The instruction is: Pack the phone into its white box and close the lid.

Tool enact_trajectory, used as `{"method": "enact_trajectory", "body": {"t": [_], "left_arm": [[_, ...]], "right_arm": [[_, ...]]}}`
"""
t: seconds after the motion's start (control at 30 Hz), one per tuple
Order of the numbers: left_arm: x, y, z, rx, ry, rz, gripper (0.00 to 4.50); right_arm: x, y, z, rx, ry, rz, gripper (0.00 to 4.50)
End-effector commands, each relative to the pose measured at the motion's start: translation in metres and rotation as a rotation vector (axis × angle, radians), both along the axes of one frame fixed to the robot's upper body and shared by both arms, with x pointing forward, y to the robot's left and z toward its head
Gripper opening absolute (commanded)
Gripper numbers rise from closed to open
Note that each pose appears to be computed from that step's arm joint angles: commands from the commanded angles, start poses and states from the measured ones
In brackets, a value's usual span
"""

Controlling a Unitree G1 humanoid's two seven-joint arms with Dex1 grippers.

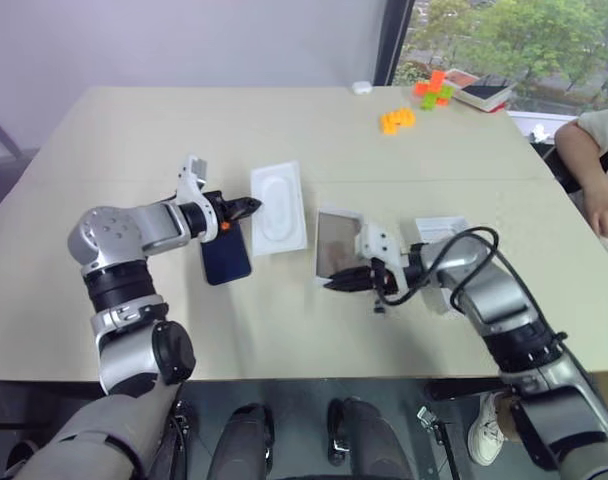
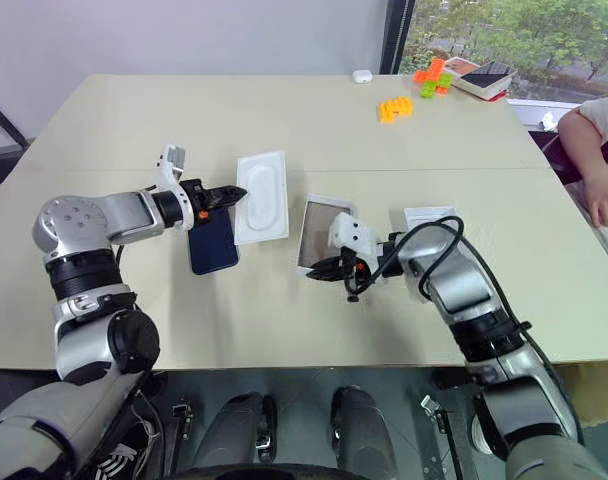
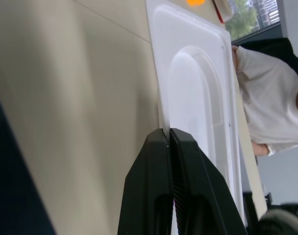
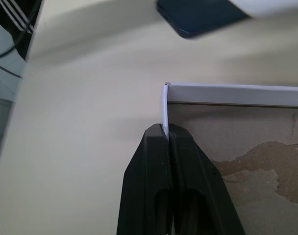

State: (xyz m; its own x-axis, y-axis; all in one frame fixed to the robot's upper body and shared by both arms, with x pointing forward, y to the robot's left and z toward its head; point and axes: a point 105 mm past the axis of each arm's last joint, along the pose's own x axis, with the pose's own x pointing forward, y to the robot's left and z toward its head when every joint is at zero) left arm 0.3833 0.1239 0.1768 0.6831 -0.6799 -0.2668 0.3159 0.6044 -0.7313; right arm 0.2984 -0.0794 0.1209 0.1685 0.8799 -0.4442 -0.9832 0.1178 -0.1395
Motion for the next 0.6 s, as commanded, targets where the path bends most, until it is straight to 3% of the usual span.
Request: {"method": "enact_trajectory", "body": {"t": [0.03,0.07,0.17,0.3,0.5,0.6], "left_arm": [[-0.002,-0.01,0.014,0.018,-0.059,-0.02,0.0],[-0.002,-0.011,0.012,0.023,-0.049,-0.023,0.0],[-0.004,-0.016,0.007,0.021,-0.022,-0.031,0.0],[-0.007,-0.019,0.005,0.041,-0.015,-0.039,0.0],[-0.012,-0.04,-0.002,0.049,0.004,-0.086,0.0],[-0.014,-0.048,-0.009,0.073,0.015,-0.107,0.0]], "right_arm": [[-0.003,0.01,0.004,0.01,-0.054,0.008,0.03],[-0.004,0.011,0.004,0.014,-0.05,0.013,0.03],[-0.003,0.011,0.005,0.032,-0.032,0.012,0.91],[0.0,0.0,0.009,0.01,-0.059,-0.001,2.89],[0.013,-0.058,0.028,-0.035,-0.075,-0.071,2.89],[0.015,-0.079,0.044,0.015,-0.078,-0.11,2.89]]}}
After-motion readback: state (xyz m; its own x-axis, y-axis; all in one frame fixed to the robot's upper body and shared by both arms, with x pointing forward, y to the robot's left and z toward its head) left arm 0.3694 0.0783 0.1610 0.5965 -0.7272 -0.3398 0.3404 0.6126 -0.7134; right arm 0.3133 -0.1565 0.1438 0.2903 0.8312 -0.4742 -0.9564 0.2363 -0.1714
